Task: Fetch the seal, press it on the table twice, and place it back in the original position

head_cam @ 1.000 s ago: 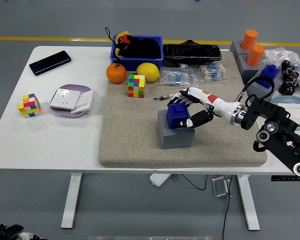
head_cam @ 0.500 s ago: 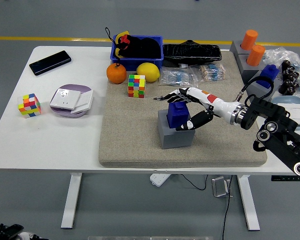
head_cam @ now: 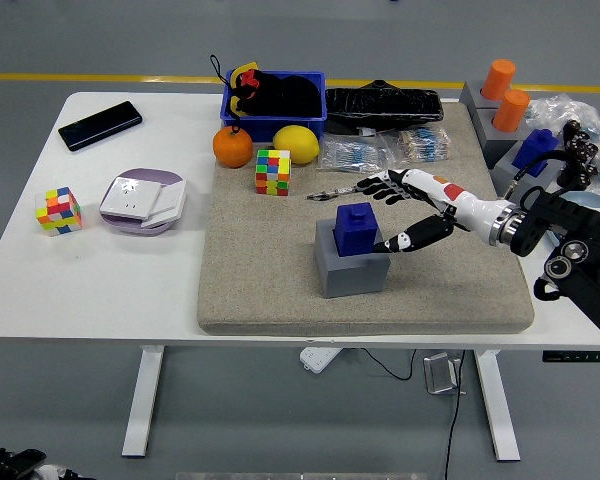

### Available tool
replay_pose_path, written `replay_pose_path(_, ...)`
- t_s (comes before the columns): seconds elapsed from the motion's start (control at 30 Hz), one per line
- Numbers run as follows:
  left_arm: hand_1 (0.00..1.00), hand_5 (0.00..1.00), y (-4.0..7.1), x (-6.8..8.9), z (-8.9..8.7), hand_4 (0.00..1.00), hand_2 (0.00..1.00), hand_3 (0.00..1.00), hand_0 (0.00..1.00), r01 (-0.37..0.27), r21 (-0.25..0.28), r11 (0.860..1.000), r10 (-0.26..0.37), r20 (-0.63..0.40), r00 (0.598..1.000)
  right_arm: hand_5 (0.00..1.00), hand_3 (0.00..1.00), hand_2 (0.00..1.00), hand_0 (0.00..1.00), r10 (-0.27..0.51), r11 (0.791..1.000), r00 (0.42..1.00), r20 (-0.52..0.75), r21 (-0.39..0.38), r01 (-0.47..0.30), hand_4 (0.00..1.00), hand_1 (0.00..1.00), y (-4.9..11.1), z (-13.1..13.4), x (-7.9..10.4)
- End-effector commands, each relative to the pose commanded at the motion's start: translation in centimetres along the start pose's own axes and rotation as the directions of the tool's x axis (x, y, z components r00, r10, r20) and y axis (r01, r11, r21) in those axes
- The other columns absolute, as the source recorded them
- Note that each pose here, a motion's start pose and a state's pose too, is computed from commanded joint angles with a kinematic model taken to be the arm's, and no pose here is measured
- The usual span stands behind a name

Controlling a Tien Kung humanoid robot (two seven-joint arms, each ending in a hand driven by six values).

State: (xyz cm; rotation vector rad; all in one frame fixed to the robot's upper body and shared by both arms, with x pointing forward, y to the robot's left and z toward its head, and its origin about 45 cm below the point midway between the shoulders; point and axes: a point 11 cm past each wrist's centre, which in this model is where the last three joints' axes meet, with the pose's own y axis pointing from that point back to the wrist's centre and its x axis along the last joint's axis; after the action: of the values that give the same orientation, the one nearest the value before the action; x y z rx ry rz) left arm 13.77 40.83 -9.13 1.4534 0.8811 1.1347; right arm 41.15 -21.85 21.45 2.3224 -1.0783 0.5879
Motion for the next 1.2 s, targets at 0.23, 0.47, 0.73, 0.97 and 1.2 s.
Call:
replay_pose_path(0.23, 0.691, 0.256, 0.0, 0.1, 0.1, 0.687, 0.680, 0.750, 0.720, -0.001, -0.006, 1.000, 0.001, -0.005, 1.000, 0.435, 0.998, 0.980, 0.998, 0.063, 0.994, 0.998, 0.019, -0.087, -0.061, 0.998, 0.974, 3.6, 3.2, 2.6)
replay_pose_path(0.47, 0.691, 0.256, 0.0, 0.2, -0.1, 0.687, 0.680, 0.749, 0.719, -0.004, -0.001, 1.000, 0.004, -0.006, 1.000, 0.457, 0.998, 0.979, 0.998, 0.207, 0.958, 0.977, 0.051, -0.213, -0.192, 0.998, 0.973, 8.9, 8.0, 5.5)
replay_pose_path(0.73, 0.691, 0.256, 0.0, 0.1, -0.1, 0.687, 0.680, 0.749, 0.718, -0.002, -0.002, 1.000, 0.002, -0.004, 1.000, 0.520, 0.978, 0.948, 0.982, 0.450, 0.845, 0.886, 0.106, -0.371, -0.385, 0.998, 0.947, 15.2, 13.5, 7.6)
replay_pose_path(0.97, 0.691, 0.255, -0.1, 0.0, -0.3, 0.687, 0.680, 0.749, 0.720, -0.004, 0.001, 1.000, 0.004, -0.005, 1.000, 0.569, 0.890, 0.905, 0.959, 0.653, 0.699, 0.752, 0.086, -0.450, -0.556, 0.998, 0.920, 20.5, 16.2, 9.6)
replay_pose_path(1.2, 0.691, 0.255, -0.1, -0.1, -0.4, 0.686, 0.680, 0.749, 0.718, -0.004, 0.002, 1.000, 0.004, -0.004, 1.000, 0.493, 0.807, 0.843, 0.921, 0.705, 0.639, 0.706, 0.070, -0.496, -0.588, 0.998, 0.868, 22.4, 17.6, 9.3)
